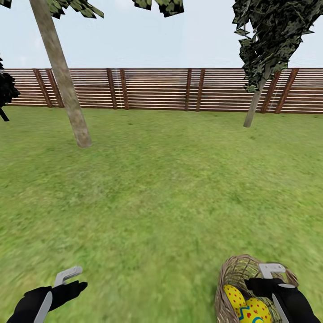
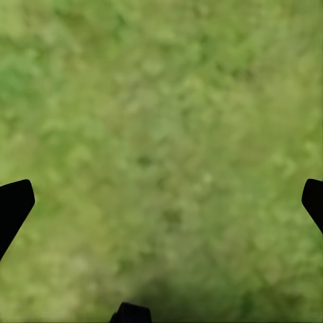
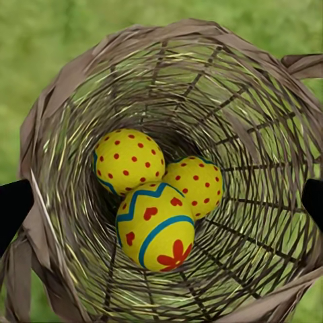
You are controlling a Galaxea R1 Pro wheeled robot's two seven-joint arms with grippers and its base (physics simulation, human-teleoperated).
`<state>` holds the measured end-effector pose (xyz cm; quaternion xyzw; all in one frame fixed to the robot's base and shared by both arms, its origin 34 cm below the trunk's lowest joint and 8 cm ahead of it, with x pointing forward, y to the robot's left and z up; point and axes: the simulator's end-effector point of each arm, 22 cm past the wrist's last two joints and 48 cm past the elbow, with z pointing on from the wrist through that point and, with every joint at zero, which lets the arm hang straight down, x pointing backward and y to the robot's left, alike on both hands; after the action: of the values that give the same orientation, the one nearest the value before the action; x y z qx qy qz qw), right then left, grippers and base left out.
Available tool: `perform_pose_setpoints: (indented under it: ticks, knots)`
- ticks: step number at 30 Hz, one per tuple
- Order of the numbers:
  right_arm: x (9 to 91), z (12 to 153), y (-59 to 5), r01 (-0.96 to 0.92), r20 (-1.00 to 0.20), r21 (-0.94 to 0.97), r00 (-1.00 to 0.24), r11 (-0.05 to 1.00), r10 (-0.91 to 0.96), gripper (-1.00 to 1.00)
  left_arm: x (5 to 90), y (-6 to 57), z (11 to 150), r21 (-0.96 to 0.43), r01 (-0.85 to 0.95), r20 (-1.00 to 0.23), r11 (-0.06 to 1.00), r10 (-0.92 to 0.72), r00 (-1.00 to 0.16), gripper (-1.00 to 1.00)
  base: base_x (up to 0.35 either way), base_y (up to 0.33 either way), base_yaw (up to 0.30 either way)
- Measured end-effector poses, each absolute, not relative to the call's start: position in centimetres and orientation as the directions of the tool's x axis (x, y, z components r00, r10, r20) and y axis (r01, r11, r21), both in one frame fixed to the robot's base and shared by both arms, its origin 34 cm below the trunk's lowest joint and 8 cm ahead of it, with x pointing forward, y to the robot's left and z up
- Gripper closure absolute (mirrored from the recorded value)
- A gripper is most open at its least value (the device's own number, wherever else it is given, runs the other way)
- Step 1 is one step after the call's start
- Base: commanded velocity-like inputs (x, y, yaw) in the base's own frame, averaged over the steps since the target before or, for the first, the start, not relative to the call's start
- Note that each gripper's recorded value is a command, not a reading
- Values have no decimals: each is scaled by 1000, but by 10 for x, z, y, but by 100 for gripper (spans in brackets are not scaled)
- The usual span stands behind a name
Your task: Take the three Easter eggs out of the wicker basket on the lawn in the garden, then place them on the lawn next to a single tree (choose any tree) so that all three eggs are next to the same tree and none are left in the basket.
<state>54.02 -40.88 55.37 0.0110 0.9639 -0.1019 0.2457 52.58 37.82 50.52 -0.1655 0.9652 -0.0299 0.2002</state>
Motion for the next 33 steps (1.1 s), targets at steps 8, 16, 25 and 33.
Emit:
perform_pose_setpoints:
  ticks: [8,16,25,33]
  knots:
    - [538,538,-409,71,-477,-191,-878,979,-29,-100,523,377,489,-123,-305,-376,944,-329,-866,-100,0,0,0]
    - [536,523,-409,71,-477,-191,-878,979,-29,-100,521,377,473,-124,-305,-376,944,-329,-866,-100,0,0,0]
    - [533,506,-414,86,-480,-193,-877,977,-17,-100,518,377,455,-124,-304,-376,944,-329,-866,-100,0,0,0]
    - [530,489,-414,87,-480,-194,-877,977,-18,-100,516,377,439,-124,-306,-377,944,-330,-865,-100,0,0,0]
